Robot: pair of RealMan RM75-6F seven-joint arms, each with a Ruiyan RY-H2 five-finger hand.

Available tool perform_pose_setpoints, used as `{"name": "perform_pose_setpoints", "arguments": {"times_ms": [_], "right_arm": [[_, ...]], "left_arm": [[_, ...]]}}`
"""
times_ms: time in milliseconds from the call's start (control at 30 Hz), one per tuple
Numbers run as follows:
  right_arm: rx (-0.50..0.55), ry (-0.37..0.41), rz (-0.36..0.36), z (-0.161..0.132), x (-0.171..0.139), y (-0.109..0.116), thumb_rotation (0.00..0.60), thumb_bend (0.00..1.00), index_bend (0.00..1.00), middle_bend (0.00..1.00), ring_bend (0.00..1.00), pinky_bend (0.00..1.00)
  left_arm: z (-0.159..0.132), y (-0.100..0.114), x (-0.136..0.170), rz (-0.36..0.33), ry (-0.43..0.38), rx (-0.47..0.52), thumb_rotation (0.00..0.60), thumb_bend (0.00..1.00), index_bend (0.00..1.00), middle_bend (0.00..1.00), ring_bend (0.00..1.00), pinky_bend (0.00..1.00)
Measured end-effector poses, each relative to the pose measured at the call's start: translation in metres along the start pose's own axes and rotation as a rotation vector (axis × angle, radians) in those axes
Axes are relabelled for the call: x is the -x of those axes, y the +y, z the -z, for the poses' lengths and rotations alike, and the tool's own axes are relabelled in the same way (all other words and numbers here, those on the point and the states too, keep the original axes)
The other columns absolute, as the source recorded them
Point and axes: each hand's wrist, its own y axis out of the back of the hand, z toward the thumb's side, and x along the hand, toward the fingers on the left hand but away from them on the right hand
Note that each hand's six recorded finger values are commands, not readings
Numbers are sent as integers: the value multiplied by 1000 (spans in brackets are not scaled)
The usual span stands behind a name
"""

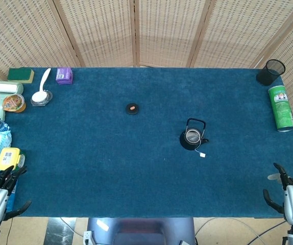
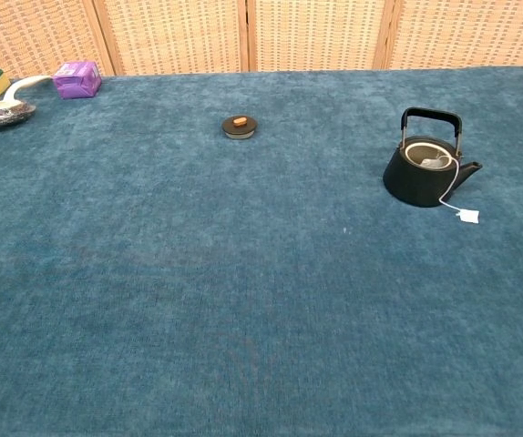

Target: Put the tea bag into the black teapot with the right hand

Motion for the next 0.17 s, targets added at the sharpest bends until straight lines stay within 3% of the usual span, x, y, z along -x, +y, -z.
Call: {"name": "perform_pose_setpoints", "arguments": {"times_ms": [167], "right_arm": [[9, 2, -9, 1, 3, -3, 600, 393, 134, 391, 394, 441]], "left_arm": [[-1, -1, -1, 11, 7, -6, 600, 276, 78, 191, 28, 117]]}}
